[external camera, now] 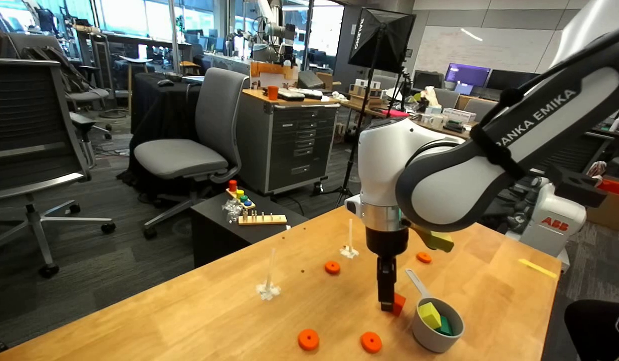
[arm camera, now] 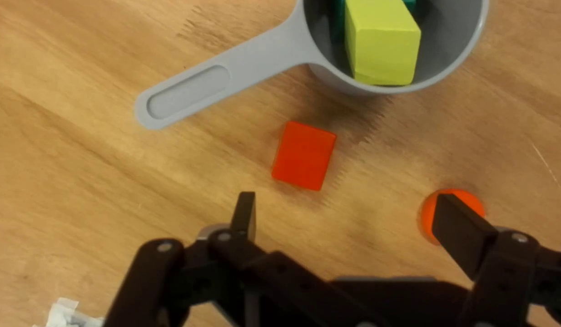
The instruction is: Put the blocks in the cup
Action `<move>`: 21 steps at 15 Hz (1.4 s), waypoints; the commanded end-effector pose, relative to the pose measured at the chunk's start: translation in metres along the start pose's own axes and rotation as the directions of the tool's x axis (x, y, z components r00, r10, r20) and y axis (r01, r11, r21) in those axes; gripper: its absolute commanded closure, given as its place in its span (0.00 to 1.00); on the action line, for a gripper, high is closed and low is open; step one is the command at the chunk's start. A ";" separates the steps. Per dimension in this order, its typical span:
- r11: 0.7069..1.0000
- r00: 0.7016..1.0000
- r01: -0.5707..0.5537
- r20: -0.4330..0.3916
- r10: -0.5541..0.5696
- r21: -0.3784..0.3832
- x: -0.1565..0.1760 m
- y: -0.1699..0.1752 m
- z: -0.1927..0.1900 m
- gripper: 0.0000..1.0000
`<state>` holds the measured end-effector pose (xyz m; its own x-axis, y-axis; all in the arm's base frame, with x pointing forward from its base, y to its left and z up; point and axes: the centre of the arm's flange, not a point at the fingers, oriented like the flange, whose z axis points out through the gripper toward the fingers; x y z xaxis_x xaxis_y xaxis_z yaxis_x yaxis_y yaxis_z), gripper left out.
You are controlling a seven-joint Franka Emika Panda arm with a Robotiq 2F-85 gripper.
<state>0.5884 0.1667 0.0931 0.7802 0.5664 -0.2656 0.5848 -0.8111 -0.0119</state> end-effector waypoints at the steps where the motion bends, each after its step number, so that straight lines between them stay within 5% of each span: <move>1: 0.998 0.998 -0.057 -0.025 0.057 0.028 0.010 0.002 -0.001 0.00; 21: 0.994 0.994 -0.107 0.015 0.107 0.020 -0.029 0.011 0.023 0.00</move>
<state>0.5720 0.1379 0.0702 0.8286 0.4667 -0.3092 0.4886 -0.8725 -0.0074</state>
